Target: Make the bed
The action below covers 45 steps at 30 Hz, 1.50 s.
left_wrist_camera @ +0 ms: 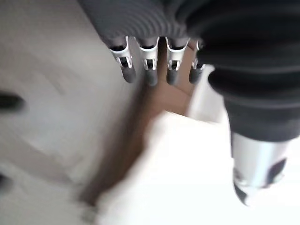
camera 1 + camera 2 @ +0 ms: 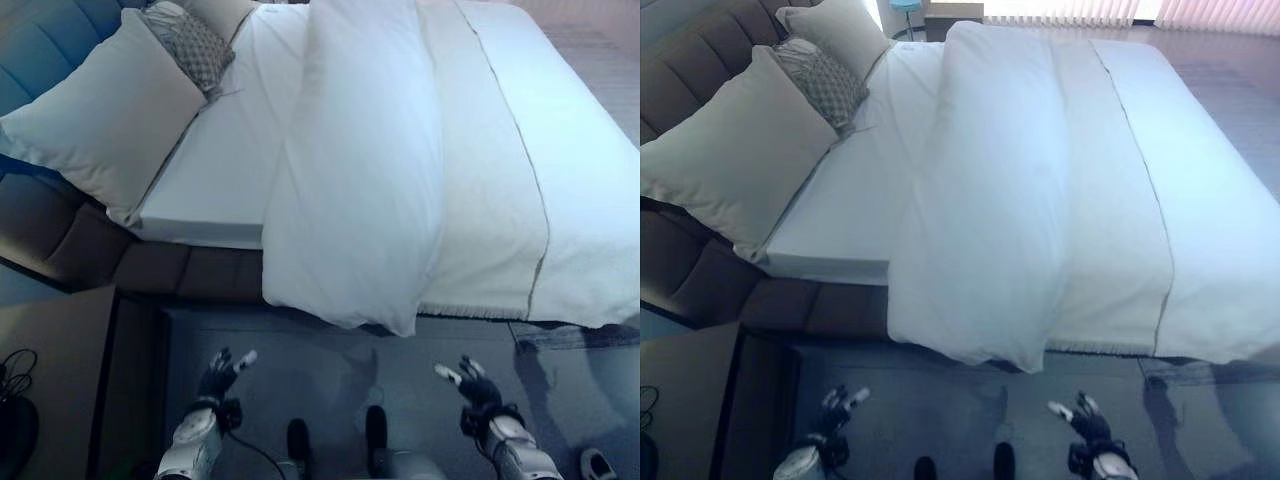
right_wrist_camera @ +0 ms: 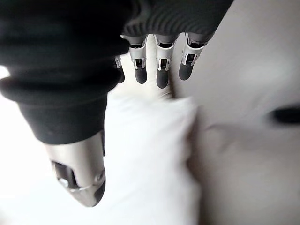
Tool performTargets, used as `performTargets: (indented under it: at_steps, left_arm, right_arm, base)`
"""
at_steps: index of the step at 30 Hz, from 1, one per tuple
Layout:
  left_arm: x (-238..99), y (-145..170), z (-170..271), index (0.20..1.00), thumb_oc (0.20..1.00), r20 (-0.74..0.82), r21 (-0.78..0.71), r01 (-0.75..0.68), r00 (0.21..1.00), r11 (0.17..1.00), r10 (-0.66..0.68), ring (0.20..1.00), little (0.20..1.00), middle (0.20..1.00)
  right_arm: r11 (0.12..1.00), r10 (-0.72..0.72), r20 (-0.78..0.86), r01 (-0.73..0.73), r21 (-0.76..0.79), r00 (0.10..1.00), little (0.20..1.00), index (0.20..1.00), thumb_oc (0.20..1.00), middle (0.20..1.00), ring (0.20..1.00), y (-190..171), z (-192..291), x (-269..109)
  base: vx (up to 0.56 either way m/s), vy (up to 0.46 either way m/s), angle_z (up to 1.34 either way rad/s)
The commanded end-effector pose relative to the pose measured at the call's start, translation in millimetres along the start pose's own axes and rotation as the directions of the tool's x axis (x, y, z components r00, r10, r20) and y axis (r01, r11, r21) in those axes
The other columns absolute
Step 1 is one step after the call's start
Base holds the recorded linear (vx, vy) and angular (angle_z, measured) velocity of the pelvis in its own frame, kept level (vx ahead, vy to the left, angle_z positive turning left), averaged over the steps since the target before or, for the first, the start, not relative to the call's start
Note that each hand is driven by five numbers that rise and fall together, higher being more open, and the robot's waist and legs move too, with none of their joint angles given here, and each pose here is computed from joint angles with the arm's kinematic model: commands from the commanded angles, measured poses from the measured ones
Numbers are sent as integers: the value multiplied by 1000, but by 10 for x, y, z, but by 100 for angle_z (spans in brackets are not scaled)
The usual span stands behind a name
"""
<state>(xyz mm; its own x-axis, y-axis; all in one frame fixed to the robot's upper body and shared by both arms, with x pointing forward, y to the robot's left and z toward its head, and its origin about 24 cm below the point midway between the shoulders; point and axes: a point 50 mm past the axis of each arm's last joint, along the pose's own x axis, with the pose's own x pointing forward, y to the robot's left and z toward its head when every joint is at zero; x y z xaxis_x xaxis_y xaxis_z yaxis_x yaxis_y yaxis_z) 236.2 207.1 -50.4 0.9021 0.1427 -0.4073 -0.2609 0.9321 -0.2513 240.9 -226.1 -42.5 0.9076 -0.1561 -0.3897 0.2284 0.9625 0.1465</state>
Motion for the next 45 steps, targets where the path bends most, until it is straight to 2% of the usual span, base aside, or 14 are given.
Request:
performTargets:
  at_steps: [1, 3, 4, 5, 9, 10, 12, 15, 18, 20, 28, 31, 40, 45]
  left_arm:
    - [81, -109, 397, 1000, 1000, 169, -68, 63, 984, 996, -51, 1000, 1000, 1000]
    - [140, -284, 924, 1000, 1000, 343, -66, 162, 930, 985, -130, 1000, 1000, 1000]
    - [141, -284, 926, 1000, 1000, 344, -66, 162, 930, 985, -130, 1000, 1000, 1000]
    - [165, -488, 1251, 1000, 1000, 440, -52, 254, 874, 966, -206, 1000, 1000, 1000]
    - [173, -916, 1889, 1000, 1000, 567, -11, 402, 756, 915, -325, 1000, 1000, 1000]
    - [174, -919, 1900, 1000, 1000, 569, -11, 403, 755, 915, -326, 1000, 1000, 1000]
    - [185, -1273, 2450, 1000, 1000, 613, -16, 526, 677, 850, -407, 1000, 1000, 1000]
    - [163, -1407, 2582, 1000, 1000, 622, -9, 560, 652, 828, -434, 1000, 1000, 1000]
    - [62, -1756, 2780, 1000, 1000, 612, -2, 662, 594, 749, -523, 1000, 1000, 1000]
    - [49, -1813, 2868, 1000, 1000, 614, -20, 685, 583, 728, -532, 1000, 1000, 1000]
    - [-47, -2236, 3020, 1000, 1000, 577, -27, 761, 541, 648, -612, 1000, 1000, 1000]
    - [-103, -2383, 3165, 1000, 1000, 566, 23, 762, 524, 648, -637, 1000, 1000, 1000]
    - [-238, -2429, 3609, 1000, 1000, 643, 48, 709, 517, 703, -565, 1000, 1000, 1000]
    - [-217, -2244, 3881, 1000, 1000, 704, -40, 604, 583, 796, -407, 1000, 1000, 1000]
  right_arm:
    - [995, 34, 230, -54, 80, 973, 1000, 1000, 1000, 1000, 1000, 90, 532, 79]
    - [970, 121, 378, -190, 150, 918, 1000, 1000, 1000, 1000, 1000, 377, 947, 117]
    - [970, 121, 379, -190, 150, 918, 1000, 1000, 1000, 1000, 1000, 378, 949, 118]
    - [938, 207, 462, -309, 157, 862, 1000, 1000, 1000, 1000, 1000, 654, 1236, 138]
    - [851, 311, 587, -495, 178, 747, 1000, 1000, 1000, 1000, 1000, 1204, 1831, 135]
    - [850, 312, 589, -496, 178, 745, 1000, 1000, 1000, 1000, 1000, 1207, 1842, 136]
    - [767, 384, 672, -624, 149, 633, 1000, 1000, 1000, 1000, 1000, 1628, 2464, 46]
    - [749, 390, 692, -646, 145, 608, 1000, 1000, 1000, 1000, 1000, 1706, 2629, 11]
    - [663, 460, 720, -741, 112, 520, 1000, 1000, 1000, 1000, 1000, 1970, 2888, -159]
    - [629, 481, 737, -773, 86, 474, 1000, 1000, 1000, 1000, 1000, 2090, 3046, -244]
    - [597, 510, 735, -799, 70, 446, 1000, 1000, 1000, 1000, 1000, 2376, 3334, -349]
    - [620, 511, 713, -780, 81, 480, 1000, 1000, 1000, 1000, 1000, 2459, 3429, -315]
    - [732, 464, 688, -679, 58, 558, 1000, 1000, 1000, 1000, 1000, 2474, 3676, -275]
    - [842, 382, 680, -539, 23, 626, 1000, 1000, 1000, 1000, 1000, 2393, 3799, -227]
  base:
    - [138, 73, 5]
    - [109, 121, 3]
    - [96, 257, -17]
    - [55, 280, -41]
    - [-15, 278, -45]
    - [-36, 188, -75]
    - [30, 183, -63]
    - [78, 14, -23]
    - [76, -30, -4]
    - [79, -77, 13]
    - [39, -66, 5]
    - [4, -8, 3]
    - [30, -6, 1]
    - [6, 0, 3]
